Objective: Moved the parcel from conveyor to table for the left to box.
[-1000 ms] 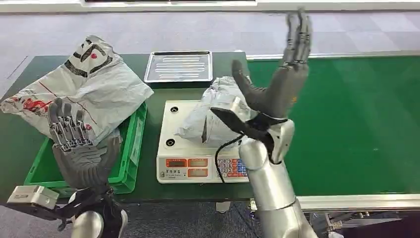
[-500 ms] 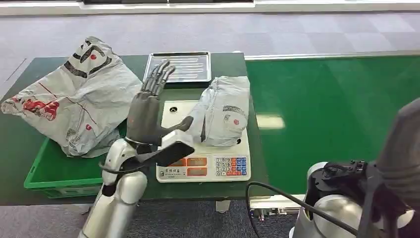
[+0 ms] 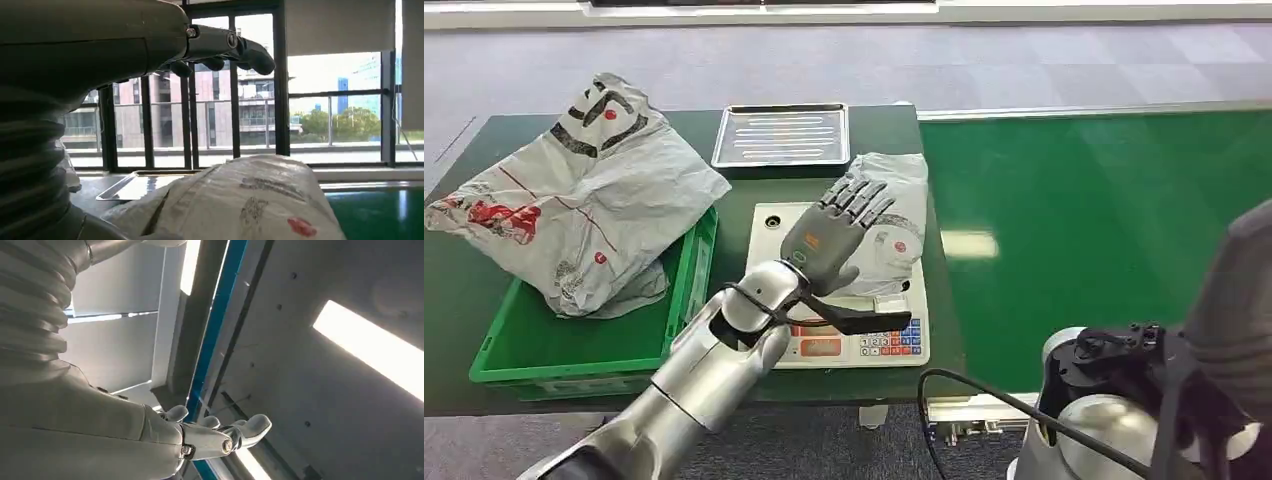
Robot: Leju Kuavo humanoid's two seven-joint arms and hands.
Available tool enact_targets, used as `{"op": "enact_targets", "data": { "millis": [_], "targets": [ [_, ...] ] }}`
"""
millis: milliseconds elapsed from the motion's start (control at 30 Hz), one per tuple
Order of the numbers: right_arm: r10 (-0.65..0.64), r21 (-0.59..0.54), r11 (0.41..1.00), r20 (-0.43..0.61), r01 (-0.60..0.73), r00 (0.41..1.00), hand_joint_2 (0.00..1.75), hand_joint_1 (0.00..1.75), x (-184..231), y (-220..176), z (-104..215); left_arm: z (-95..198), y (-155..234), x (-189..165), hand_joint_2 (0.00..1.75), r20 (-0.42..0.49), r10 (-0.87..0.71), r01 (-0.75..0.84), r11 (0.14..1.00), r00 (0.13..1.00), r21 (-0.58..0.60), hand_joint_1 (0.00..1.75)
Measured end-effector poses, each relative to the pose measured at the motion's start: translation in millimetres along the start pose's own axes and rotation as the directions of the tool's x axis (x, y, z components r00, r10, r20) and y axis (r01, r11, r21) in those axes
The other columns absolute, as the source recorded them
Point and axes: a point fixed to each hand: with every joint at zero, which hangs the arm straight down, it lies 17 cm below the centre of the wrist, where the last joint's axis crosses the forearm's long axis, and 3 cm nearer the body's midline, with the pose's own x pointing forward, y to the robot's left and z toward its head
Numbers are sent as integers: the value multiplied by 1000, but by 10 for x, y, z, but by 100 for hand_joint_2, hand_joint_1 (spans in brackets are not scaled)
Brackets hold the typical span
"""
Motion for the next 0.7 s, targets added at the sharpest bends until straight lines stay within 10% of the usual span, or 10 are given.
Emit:
{"op": "enact_targets", "data": {
  "millis": [233, 300, 700],
  "targets": [
    [12, 10, 1000, 9, -12, 1000, 175, 0, 9, 13, 6, 65, -484, 75, 175, 36, -45, 49, 989, 998, -140, 0],
    [15, 13, 1000, 11, -15, 1000, 175, 0, 10, 15, 8, 93, -599, 87, 175, 47, -57, 64, 982, 997, -178, 175],
    [31, 26, 999, 28, -31, 999, 175, 0, 37, 35, 11, 223, -974, 91, 175, 93, -82, 108, 940, 992, -324, 175]
  ]
}}
